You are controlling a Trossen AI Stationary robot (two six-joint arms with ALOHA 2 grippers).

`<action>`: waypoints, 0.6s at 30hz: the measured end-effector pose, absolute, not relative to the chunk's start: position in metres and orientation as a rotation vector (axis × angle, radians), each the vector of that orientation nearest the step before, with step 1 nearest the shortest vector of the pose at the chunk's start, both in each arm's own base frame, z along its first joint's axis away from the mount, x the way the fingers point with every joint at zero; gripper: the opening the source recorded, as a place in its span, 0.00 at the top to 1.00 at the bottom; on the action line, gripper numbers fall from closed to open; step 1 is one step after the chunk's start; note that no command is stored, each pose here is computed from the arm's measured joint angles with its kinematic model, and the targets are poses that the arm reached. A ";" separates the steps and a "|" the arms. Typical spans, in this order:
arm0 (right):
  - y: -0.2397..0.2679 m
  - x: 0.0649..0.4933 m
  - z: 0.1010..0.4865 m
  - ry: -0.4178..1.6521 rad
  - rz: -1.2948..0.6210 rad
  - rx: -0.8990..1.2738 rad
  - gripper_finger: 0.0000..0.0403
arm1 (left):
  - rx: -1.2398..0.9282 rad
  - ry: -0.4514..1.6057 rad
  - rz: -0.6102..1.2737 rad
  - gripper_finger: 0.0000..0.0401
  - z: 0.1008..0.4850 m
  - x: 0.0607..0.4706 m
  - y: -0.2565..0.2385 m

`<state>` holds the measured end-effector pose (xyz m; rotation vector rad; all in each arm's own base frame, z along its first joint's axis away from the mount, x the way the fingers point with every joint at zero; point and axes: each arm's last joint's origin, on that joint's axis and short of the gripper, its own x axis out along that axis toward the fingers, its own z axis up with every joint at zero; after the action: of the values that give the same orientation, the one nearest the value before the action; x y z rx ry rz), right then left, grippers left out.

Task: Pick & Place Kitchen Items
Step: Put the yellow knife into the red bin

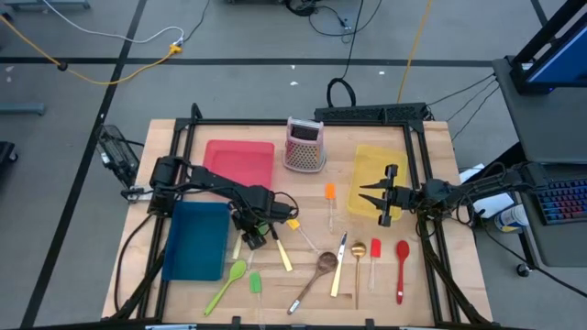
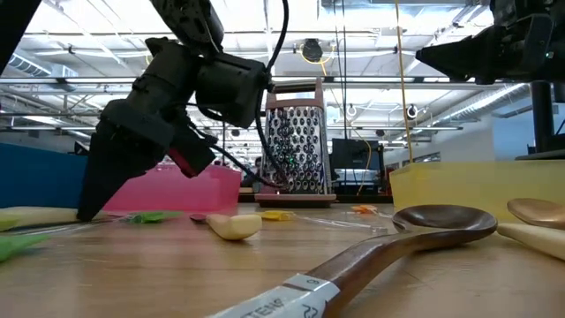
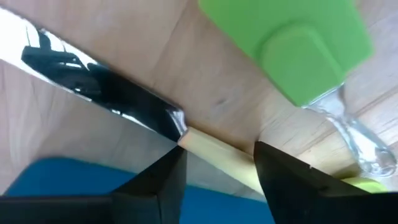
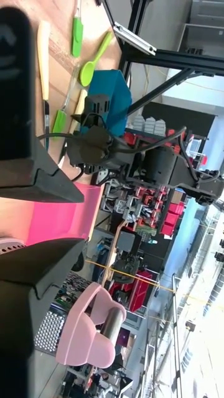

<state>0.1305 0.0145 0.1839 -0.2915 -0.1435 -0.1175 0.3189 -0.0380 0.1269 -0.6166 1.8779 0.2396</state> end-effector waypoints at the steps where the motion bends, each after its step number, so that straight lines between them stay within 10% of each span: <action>1: 0.014 0.131 0.184 -0.143 -0.118 -0.292 0.77 | -0.616 1.876 0.237 0.58 0.127 0.319 -0.038; 10: 0.014 0.131 0.184 -0.142 -0.118 -0.292 0.77 | -0.542 1.810 0.217 0.88 0.128 0.325 -0.036; 18: 0.014 0.131 0.184 -0.143 -0.117 -0.292 0.76 | -0.483 1.705 0.189 0.86 0.133 0.339 -0.034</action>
<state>0.1305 0.0145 0.1838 -0.2919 -0.1425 -0.1173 0.3386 -0.0338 0.1327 -0.4832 1.7051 0.1889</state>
